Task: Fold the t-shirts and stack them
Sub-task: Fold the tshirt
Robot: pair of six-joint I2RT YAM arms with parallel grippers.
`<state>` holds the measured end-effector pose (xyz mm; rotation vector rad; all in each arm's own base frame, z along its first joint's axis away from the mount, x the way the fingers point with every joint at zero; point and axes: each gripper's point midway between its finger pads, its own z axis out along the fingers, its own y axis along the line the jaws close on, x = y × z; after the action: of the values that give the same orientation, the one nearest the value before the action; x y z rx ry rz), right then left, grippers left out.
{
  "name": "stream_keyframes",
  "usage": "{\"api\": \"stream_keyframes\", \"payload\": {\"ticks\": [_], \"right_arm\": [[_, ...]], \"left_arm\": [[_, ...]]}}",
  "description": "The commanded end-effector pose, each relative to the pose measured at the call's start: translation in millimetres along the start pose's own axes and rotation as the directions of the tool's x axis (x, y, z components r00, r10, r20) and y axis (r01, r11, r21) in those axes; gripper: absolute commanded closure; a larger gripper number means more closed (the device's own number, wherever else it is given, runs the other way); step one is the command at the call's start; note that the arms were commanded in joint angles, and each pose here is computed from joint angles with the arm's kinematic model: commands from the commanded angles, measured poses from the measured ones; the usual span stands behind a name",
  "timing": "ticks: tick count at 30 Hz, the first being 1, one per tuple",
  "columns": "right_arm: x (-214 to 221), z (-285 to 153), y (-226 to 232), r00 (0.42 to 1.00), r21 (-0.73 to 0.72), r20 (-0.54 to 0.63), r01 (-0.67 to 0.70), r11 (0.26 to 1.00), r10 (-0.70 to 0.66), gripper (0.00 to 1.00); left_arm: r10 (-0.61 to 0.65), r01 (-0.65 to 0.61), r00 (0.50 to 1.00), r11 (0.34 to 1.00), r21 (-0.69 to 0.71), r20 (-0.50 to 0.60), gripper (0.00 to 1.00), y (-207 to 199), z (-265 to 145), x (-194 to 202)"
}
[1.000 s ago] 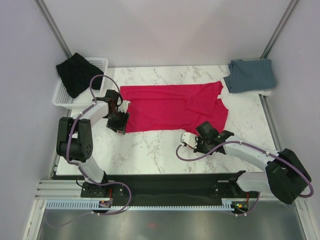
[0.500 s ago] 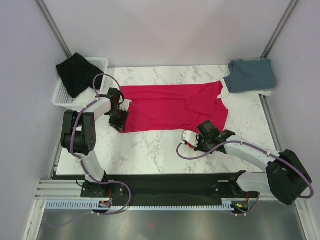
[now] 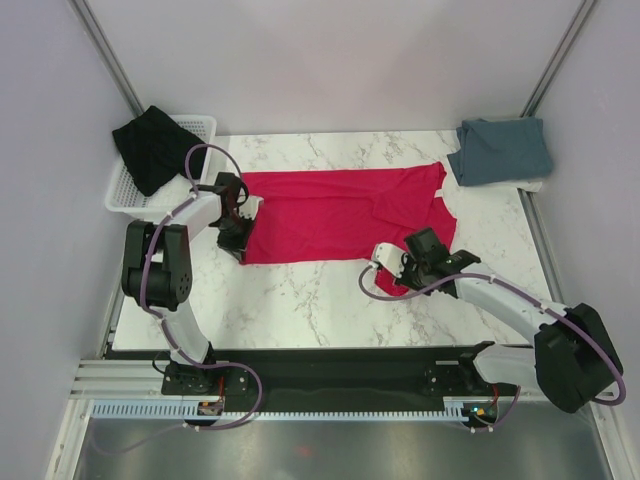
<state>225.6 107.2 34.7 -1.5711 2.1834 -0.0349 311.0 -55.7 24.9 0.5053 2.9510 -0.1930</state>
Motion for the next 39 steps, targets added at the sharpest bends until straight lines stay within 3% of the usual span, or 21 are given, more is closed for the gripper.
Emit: {"api": "stream_keyframes", "payload": {"ticks": [1,13,21,27,34,36,37,39], "right_arm": [[-38.8,-33.9,-60.1,0.992,0.171,0.113,-0.069,0.983,0.05,1.0],[-87.3,-87.9,-187.2,0.964,0.417,0.25,-0.189,0.889,0.088,1.0],[-98.2,-92.9,-275.7,0.94,0.498,0.307,-0.291,0.817,0.148,1.0],[-104.7,-78.0,-328.0,0.928,0.525,0.332,-0.333,0.783,0.172,1.0],[-113.2,-19.3,-364.7,0.928,0.511,0.316,-0.34,0.789,0.196,1.0],[-104.4,12.0,-369.6,0.933,0.504,0.279,-0.344,0.792,0.227,0.96],[-108.8,10.1,-380.7,0.931,0.531,0.282,-0.352,0.771,0.231,0.9],[-100.7,13.1,-394.0,0.921,0.581,0.264,-0.388,0.715,0.286,0.72]], "left_arm": [[0.016,-0.015,0.997,1.0,-0.014,0.08,0.98,2.3,-26.4,-22.7],[0.045,-0.056,0.987,0.996,0.065,0.153,0.98,-5.4,-58.5,-86.2],[0.045,-0.058,0.972,0.997,0.05,0.23,0.98,13.2,-72.1,-139.3],[0.026,-0.027,0.953,1.0,-0.002,0.301,0.98,45.1,-79.6,-178.5],[0.021,0.003,0.954,0.997,-0.078,0.3,0.98,76.4,-41.9,-209.2],[0.014,0.015,0.955,0.995,-0.096,0.295,0.89,80.9,-35.8,-211.0],[0.01,0.021,0.957,0.995,-0.102,0.289,0.66,81.9,-32.4,-210.5],[0.013,0.019,0.961,0.994,-0.111,0.276,0.51,82.9,-27.3,-208.7]]}}
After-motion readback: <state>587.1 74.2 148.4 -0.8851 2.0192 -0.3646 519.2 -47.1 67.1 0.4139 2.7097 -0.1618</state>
